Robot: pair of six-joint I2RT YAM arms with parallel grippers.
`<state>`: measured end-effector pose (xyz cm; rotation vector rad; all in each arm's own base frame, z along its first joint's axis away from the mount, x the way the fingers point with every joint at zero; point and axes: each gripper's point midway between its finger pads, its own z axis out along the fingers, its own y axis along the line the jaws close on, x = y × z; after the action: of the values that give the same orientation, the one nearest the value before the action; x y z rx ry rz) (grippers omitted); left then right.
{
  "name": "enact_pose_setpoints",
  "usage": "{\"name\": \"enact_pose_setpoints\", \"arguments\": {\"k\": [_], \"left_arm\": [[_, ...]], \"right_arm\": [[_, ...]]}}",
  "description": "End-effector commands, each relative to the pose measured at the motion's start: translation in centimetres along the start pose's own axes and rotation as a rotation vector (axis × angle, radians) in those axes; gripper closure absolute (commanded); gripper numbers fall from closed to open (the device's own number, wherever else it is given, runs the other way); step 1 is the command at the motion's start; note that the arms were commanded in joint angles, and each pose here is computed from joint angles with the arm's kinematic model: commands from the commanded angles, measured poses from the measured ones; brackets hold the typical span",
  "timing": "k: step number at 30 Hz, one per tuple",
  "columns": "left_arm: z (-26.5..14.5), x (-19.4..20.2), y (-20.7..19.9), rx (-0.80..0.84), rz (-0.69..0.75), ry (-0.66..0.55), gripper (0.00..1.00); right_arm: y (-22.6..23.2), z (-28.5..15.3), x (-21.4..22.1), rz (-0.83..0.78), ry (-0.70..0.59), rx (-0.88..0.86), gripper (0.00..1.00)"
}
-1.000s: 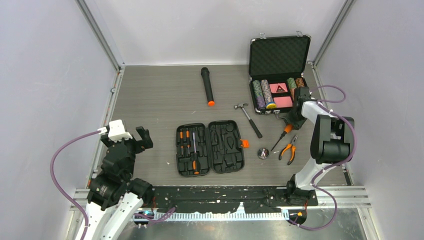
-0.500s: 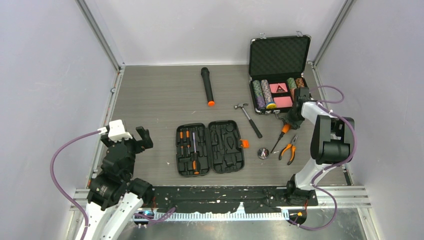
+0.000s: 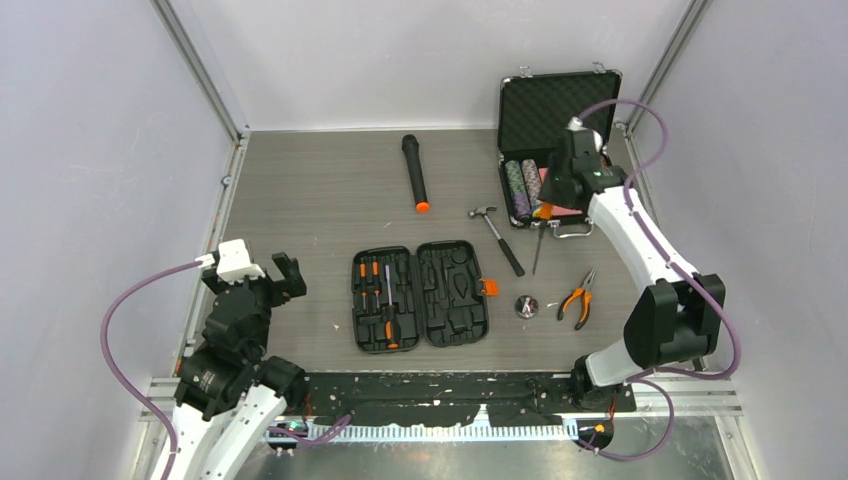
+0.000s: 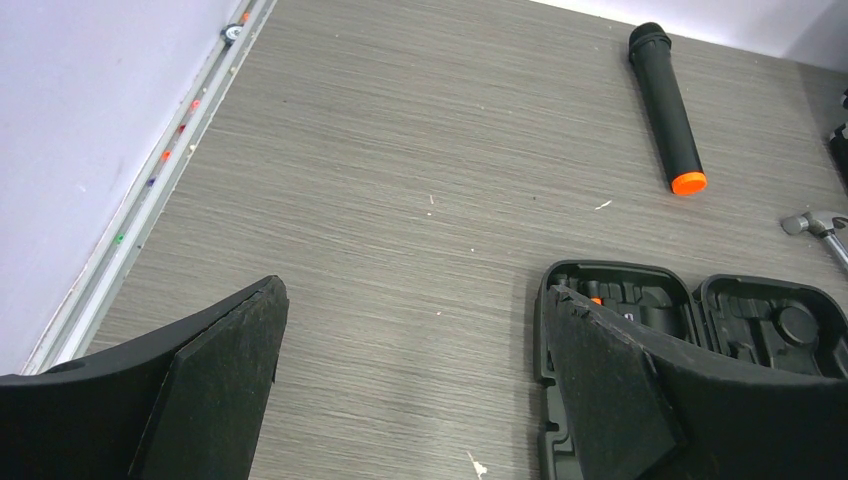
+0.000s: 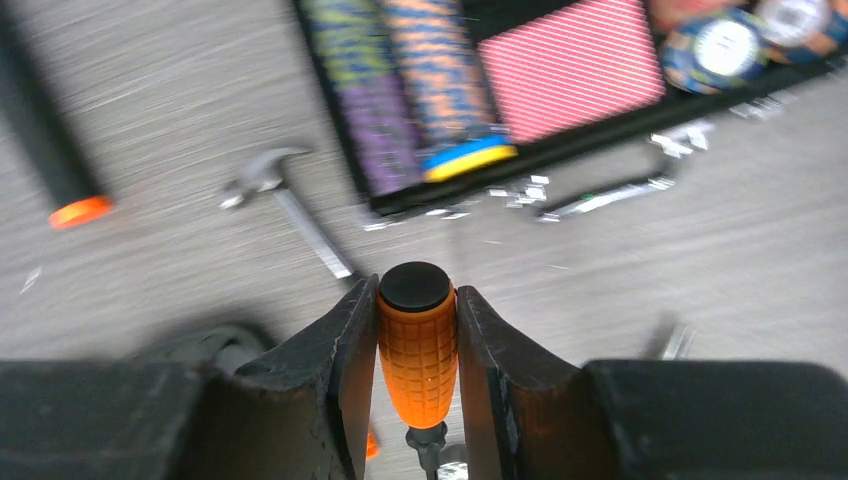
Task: Pack the tool kit
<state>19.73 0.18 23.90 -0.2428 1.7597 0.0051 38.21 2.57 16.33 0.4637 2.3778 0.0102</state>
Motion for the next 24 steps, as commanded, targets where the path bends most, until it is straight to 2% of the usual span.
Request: {"name": "enact_pose_setpoints", "arguments": {"k": [1,6,12,19,24], "left_arm": [[0.1,-0.9,-0.3,0.012,-0.017,-0.037,0.00],[0.0,-0.9,-0.3,0.012,-0.019,-0.038,0.00],[-0.1,-0.8,-0.3,0.018,-0.021,-0.037,0.00],[-0.1,-0.8,-0.5,0.028,-0.023,-0.033,0.01],[-0.3,-0.9,-0.7,0.045,-0.029,-0.037,0.00]], "right_arm": [[7.6,-3.9,0.2,-0.163,-0.007,-0.172,0.95],[17.3,-5.5,4.7,-0.287,0.078,-0.369,0.94],[26.6,-7.1,11.0,-0.340,0.181,-0.584,0.94],[32.4,-6.9,17.3,-0.292,0.273,-0.682,0.94],[33.3,-5.3,19.6,-0.243,0.290,-0.650,0.95]]}}
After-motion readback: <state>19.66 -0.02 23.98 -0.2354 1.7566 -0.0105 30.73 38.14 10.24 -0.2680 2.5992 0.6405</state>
